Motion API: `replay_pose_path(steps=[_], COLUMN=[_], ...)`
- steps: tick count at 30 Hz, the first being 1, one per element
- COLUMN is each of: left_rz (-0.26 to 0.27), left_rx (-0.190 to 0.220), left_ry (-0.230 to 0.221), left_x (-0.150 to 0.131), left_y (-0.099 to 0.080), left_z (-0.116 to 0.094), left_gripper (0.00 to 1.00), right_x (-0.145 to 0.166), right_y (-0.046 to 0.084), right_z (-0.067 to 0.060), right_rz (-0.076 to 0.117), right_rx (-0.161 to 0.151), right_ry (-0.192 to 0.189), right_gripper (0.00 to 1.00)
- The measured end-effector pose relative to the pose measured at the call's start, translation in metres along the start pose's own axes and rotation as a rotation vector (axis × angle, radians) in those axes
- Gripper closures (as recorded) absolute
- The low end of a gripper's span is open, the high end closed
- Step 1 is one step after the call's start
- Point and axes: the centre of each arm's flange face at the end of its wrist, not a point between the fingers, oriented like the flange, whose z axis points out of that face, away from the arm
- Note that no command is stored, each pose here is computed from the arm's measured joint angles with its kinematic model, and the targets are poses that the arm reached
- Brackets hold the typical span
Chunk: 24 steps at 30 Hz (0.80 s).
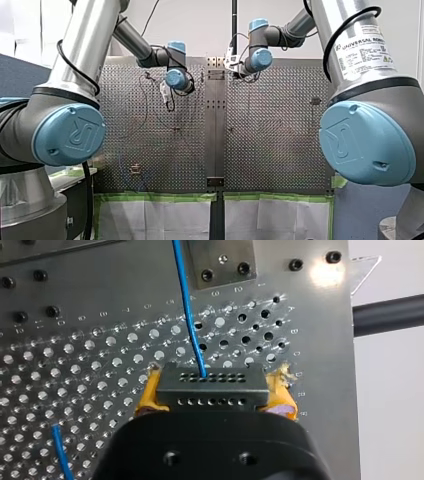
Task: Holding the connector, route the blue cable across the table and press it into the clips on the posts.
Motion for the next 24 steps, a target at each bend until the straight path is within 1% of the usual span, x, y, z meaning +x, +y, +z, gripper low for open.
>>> replay_pose_path(steps=[3,6,12,19,24], left_rz=[0.008,0.011,0.010,0.018,0.026], left_rx=[-0.003,-0.006,0.011,0.033,0.052], left_ry=[0.019,0.037,0.040,0.062,0.058], left_x=[-0.002,-0.004,-0.012,-0.016,-0.022], left_y=[-0.004,-0.007,-0.013,-0.020,-0.027], left_z=[-0.008,-0.020,-0.045,-0.075,-0.094], left_gripper=[0.00,0.00,0.00,0.00,0.00], right_x=[-0.001,-0.001,0.000,0.000,0.001], right_y=[0.002,0.004,0.007,0.009,0.009], right_z=[0.001,0.001,0.001,0.001,0.001], right_rz=[-0.001,-0.002,-0.002,-0.002,-0.002], right_rx=[-0.003,-0.005,-0.010,-0.011,-0.013], right_ry=[-0.001,-0.001,0.000,0.000,-0.002], right_gripper=[1.00,1.00,1.00,1.00,1.00])
